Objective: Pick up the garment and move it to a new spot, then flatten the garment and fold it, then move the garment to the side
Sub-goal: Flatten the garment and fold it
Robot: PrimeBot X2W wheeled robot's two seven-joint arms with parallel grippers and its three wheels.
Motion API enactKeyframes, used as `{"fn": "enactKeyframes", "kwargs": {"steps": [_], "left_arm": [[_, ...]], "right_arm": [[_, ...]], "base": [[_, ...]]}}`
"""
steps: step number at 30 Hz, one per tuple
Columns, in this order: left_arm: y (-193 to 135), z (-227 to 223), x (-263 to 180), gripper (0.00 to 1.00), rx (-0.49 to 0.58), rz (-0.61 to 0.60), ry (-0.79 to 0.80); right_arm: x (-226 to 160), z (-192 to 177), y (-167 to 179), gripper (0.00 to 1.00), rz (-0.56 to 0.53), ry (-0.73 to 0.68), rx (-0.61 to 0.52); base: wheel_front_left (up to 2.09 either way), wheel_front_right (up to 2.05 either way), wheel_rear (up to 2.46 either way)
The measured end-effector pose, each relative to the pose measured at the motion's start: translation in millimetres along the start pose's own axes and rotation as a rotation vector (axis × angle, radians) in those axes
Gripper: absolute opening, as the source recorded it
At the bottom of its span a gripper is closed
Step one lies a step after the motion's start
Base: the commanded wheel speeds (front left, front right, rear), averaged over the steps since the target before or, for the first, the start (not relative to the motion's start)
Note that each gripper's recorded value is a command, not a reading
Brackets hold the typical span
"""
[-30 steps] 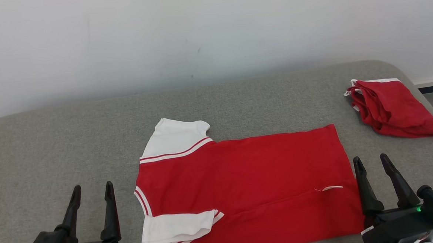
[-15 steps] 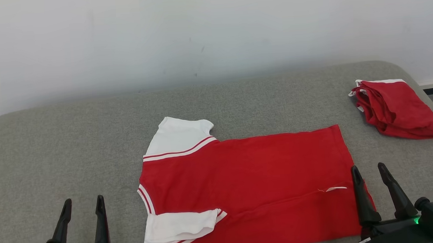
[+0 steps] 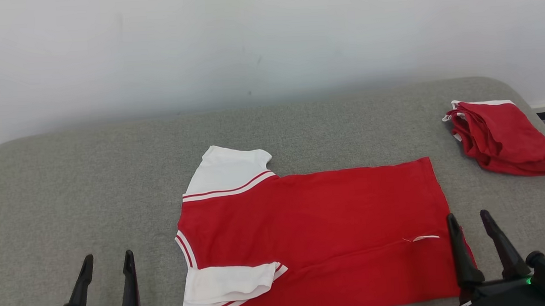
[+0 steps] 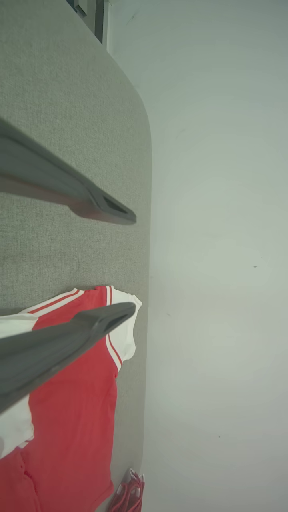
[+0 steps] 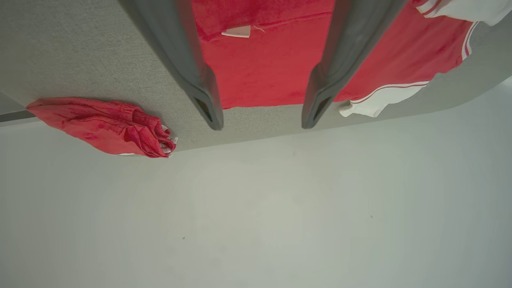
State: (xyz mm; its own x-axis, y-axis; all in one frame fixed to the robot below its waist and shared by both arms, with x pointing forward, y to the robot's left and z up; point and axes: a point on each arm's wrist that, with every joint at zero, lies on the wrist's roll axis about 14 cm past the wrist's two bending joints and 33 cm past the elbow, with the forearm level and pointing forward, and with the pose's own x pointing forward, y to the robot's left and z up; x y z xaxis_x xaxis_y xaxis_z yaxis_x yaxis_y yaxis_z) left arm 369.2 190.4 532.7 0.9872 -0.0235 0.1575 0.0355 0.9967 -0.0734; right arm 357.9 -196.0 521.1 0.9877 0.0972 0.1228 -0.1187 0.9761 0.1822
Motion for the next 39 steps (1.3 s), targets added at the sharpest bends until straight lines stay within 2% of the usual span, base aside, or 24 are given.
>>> {"fn": "enactKeyframes", "kwargs": {"steps": [7,16,21,22,27,30,39], "left_arm": [[-5.9,12.4,33.6,1.0,0.031,-0.077,-0.029],[-36.9,40.7,125.1,1.0,0.078,-0.233,-0.028],[-53.5,31.6,177.4,1.0,0.087,-0.29,0.053],[-57.1,20.2,195.6,1.0,0.087,-0.304,0.103],[-77.4,-26.7,223.8,1.0,0.087,-0.373,0.268],[-85.2,-58.0,231.8,1.0,0.1,-0.404,0.364],[-100.4,-126.2,234.1,1.0,0.148,-0.47,0.587]], "right_arm": [[17.7,6.8,-22.8,1.0,-0.022,0.023,-0.054],[72.6,12.5,-68.8,1.0,-0.085,0.129,-0.077],[108.0,-3.2,-86.1,1.0,-0.097,0.238,-0.086],[122.1,-12.3,-89.4,1.0,-0.096,0.277,-0.083],[144.7,-48.8,-93.3,1.0,-0.087,0.398,-0.096],[151.4,-73.9,-91.7,1.0,-0.073,0.474,-0.104],[153.5,-114.9,-95.2,1.0,-0.073,0.611,-0.111]], "base": [[0.0,0.0,0.0],[0.0,0.0,0.0],[0.0,0.0,0.0],[0.0,0.0,0.0],[0.0,0.0,0.0],[0.0,0.0,0.0],[0.0,0.0,0.0]]}}
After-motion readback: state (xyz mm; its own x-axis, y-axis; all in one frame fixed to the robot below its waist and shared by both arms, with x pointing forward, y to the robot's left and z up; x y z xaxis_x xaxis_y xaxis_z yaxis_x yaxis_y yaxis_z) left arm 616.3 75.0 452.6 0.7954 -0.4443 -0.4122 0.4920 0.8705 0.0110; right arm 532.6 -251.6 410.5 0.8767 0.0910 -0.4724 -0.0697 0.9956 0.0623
